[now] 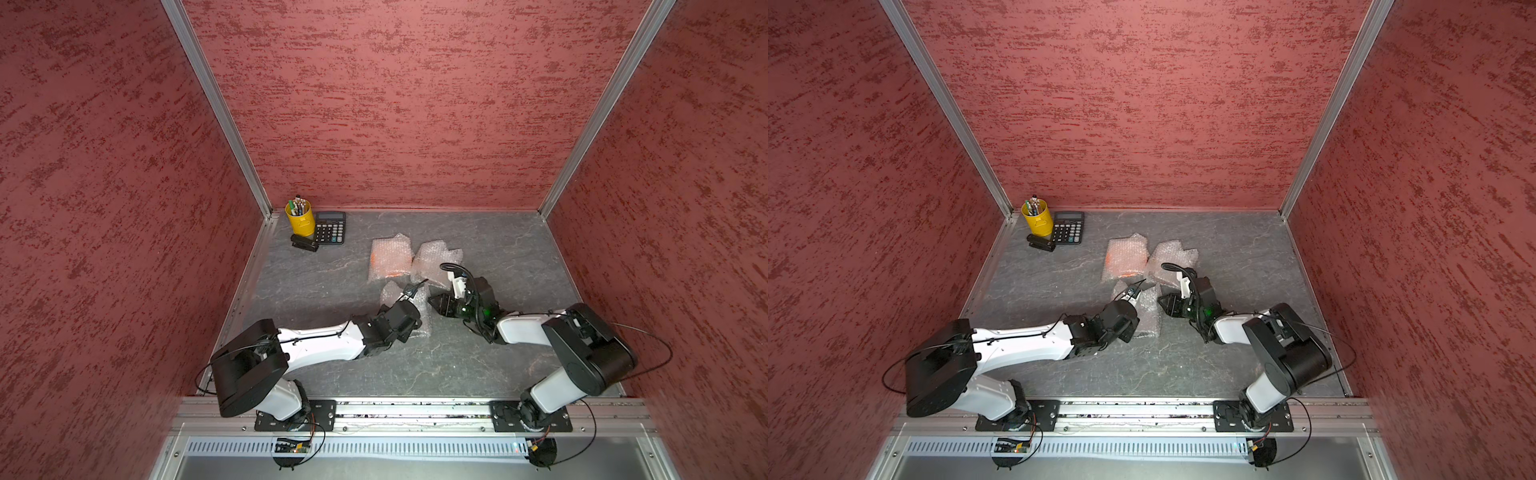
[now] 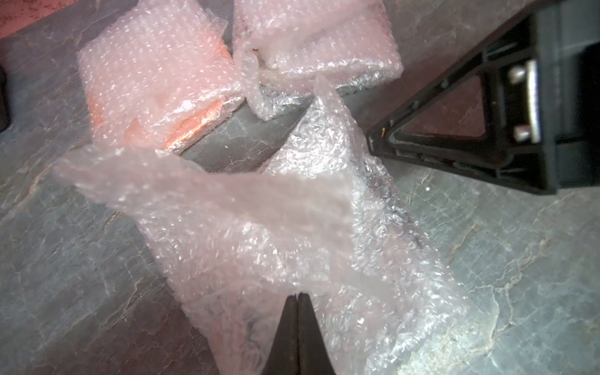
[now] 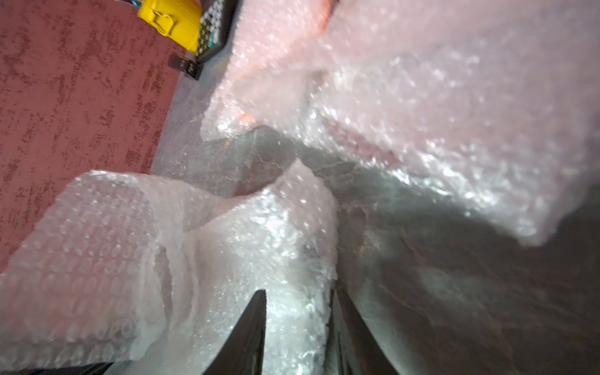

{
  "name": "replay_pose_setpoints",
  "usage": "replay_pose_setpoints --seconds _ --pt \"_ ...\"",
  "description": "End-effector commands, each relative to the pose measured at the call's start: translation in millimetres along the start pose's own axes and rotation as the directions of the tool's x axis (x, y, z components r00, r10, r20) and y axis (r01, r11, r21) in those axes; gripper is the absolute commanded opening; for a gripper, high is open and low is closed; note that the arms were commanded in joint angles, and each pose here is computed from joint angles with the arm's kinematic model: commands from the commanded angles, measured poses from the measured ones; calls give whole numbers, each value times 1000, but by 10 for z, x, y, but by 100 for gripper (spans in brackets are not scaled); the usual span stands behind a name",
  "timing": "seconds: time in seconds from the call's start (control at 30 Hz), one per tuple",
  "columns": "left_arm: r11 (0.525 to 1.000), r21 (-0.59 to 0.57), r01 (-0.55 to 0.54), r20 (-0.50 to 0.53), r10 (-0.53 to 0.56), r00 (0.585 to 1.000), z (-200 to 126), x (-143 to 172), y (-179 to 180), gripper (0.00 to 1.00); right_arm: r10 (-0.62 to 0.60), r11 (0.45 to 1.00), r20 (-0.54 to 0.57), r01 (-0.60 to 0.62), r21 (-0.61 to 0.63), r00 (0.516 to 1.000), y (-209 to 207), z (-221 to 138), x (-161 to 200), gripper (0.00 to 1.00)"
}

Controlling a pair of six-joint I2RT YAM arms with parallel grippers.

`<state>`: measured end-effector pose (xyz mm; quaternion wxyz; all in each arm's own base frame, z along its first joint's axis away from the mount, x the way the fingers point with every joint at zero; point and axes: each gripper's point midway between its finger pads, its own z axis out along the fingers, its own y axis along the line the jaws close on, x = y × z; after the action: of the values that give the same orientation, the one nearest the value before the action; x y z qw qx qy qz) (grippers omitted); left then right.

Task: Unpack dinner plates from bubble wrap
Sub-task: Unwrap the bubble wrap at the center of the board.

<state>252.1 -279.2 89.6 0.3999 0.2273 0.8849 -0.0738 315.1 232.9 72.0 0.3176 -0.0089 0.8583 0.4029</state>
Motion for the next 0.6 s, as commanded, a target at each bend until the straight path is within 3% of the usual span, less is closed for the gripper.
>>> replay_pose_setpoints --seconds 0.0,0.27,0.57 --pt "986 28 162 81 -164 983 -79 -141 26 0 -55 998 38 55 5 998 72 -79 -89 38" --pt "952 53 301 107 -305 946 -136 -41 178 0 -139 987 -16 138 -78 990 344 -18 -38 36" --pt "934 61 353 112 -358 927 -214 71 280 8 -190 978 -104 179 -112 976 514 226 167 32"
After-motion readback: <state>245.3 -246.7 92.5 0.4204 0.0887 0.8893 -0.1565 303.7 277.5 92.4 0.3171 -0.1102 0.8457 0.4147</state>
